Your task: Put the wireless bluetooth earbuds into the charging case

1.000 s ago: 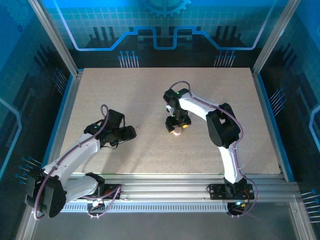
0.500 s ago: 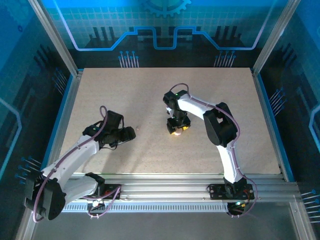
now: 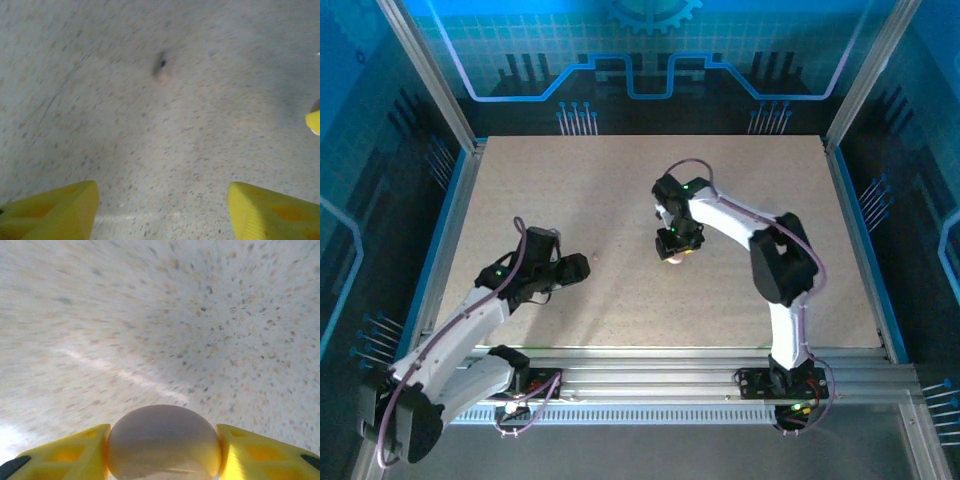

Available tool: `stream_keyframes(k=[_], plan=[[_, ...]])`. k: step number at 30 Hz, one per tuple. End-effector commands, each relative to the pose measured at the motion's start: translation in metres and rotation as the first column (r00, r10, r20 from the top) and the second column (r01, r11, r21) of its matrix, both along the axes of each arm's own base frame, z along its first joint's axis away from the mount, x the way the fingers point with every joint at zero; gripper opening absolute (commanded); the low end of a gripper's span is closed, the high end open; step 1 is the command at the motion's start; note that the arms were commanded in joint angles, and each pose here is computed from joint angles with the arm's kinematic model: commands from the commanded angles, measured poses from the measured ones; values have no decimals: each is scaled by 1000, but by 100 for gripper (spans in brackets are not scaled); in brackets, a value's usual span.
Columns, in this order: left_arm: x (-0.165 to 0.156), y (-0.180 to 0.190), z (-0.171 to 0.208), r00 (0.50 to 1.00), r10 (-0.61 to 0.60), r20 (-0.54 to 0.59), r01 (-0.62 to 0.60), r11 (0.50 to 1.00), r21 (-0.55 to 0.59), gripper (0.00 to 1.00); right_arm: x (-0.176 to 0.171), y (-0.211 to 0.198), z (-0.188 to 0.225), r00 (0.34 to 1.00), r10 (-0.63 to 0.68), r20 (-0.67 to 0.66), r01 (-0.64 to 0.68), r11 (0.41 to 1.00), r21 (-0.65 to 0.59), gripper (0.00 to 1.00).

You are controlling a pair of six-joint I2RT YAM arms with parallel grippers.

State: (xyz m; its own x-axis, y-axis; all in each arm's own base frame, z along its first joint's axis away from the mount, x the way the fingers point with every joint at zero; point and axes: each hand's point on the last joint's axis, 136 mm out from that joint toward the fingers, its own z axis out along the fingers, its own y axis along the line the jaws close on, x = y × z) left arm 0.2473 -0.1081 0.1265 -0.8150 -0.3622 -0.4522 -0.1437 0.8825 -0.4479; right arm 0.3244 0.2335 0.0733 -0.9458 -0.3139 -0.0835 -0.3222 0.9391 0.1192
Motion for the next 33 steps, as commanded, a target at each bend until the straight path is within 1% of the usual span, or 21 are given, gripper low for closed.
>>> stream_keyframes(k=[1, 3, 4, 5, 6, 8, 9, 11, 14, 16, 18, 21, 23, 25, 27, 30, 33], plan=[[14, -17, 29, 964, -127, 232, 137, 990, -29, 65, 4, 27, 64, 990, -65, 128, 31, 968, 250, 51], [16, -27, 45, 909, -190, 371, 213, 977, -22, 62, 1, 35, 86, 982, -101, 160, 38, 934, 355, 51], [16, -33, 53, 864, -228, 448, 255, 967, -2, 61, 0, 39, 99, 976, -133, 173, 50, 908, 416, 51], [15, -39, 62, 805, -270, 528, 301, 953, 28, 60, -3, 42, 109, 971, -156, 178, 57, 884, 465, 50], [13, -44, 69, 749, -306, 587, 336, 940, 62, 59, -5, 44, 118, 967, -174, 184, 59, 861, 504, 50], [8, -52, 82, 622, -367, 692, 386, 912, 137, 57, -8, 48, 135, 957, -222, 188, 71, 805, 589, 50], [6, -55, 88, 571, -384, 726, 397, 903, 165, 56, -8, 49, 141, 951, -250, 180, 87, 778, 622, 50], [1, -61, 95, 462, -428, 777, 423, 876, 231, 54, -11, 56, 155, 949, -279, 148, 98, 705, 703, 49], [-3, -70, 97, 363, -488, 793, 450, 838, 309, 54, -15, 61, 164, 943, -321, 90, 145, 637, 757, 49], [-3, -76, 94, 337, -521, 784, 464, 817, 343, 54, -18, 63, 167, 935, -351, 59, 175, 597, 783, 49], [-2, -80, 93, 319, -537, 781, 468, 806, 363, 55, -20, 65, 171, 926, -374, 50, 184, 563, 806, 46], [3, -86, 91, 302, -543, 783, 463, 802, 377, 55, -22, 64, 178, 909, -413, 52, 195, 532, 824, 45], [4, -95, 92, 274, -564, 779, 476, 783, 400, 55, -24, 65, 182, 905, -423, 52, 195, 519, 832, 46], [5, -102, 91, 256, -590, 766, 486, 763, 425, 55, -28, 69, 186, 906, -419, 57, 185, 514, 838, 46], [8, -108, 94, 240, -591, 770, 491, 758, 429, 56, -33, 73, 188, 910, -409, 64, 172, 514, 840, 46], [11, -114, 99, 219, -581, 784, 483, 763, 430, 56, -39, 78, 188, 915, -397, 71, 161, 520, 839, 47], [13, -120, 104, 209, -566, 798, 482, 769, 420, 56, -43, 81, 187, 916, -392, 79, 152, 526, 837, 47]])
